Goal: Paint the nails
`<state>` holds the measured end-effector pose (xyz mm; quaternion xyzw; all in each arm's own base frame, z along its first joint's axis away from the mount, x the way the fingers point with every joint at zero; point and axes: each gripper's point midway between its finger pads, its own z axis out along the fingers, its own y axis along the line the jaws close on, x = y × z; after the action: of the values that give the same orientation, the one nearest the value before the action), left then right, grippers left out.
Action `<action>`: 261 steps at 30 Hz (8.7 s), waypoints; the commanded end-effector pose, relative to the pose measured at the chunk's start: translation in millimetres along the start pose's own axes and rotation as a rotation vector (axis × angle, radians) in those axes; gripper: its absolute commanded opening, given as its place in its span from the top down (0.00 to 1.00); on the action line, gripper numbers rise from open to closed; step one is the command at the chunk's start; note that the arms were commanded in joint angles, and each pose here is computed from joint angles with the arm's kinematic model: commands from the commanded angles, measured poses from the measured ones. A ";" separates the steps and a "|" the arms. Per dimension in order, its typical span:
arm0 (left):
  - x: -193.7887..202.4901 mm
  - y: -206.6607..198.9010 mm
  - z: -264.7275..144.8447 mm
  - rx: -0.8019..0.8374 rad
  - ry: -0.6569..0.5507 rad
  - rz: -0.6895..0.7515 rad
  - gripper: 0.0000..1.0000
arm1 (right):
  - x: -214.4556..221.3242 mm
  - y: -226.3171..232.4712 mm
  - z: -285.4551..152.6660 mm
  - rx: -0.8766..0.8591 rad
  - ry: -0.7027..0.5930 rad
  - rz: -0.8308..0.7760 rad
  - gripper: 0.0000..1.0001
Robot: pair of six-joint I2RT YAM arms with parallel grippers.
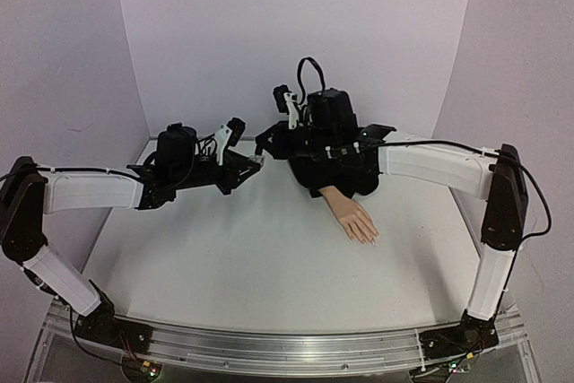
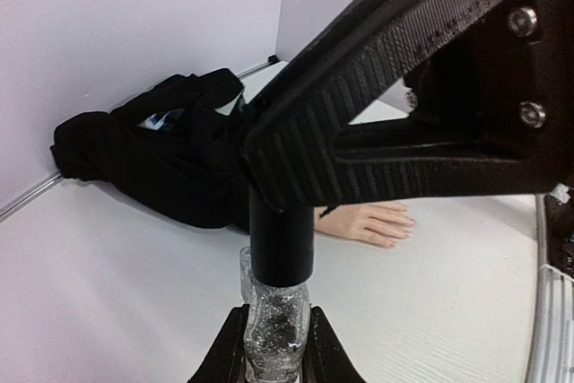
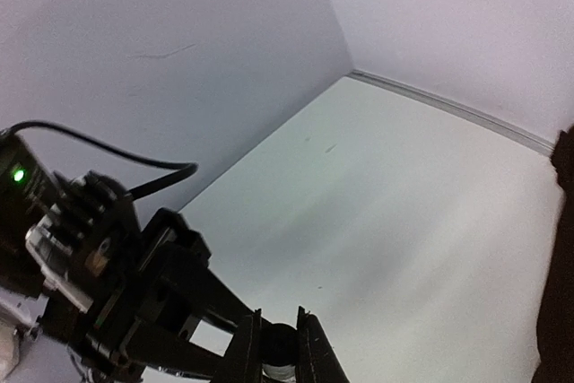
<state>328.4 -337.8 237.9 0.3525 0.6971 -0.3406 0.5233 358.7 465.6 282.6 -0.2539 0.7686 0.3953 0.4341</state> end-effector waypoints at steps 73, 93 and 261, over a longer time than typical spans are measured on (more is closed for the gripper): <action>-97.2 -100.8 -68.0 0.508 -0.275 0.043 1.00 | 6.7 87.2 -75.6 -0.600 0.137 -0.182 1.00; -129.9 -75.0 -72.4 0.335 -0.432 0.071 1.00 | 25.1 58.3 -48.6 -0.468 0.029 -0.090 1.00; -93.5 -106.0 -71.6 0.760 -0.178 -0.018 1.00 | -25.3 116.5 -89.5 -0.735 0.188 -0.257 0.96</action>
<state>214.2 -345.6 331.0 0.4870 0.4960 -0.6218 0.3609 244.1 456.3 370.5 -0.5219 0.5839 0.5528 0.2849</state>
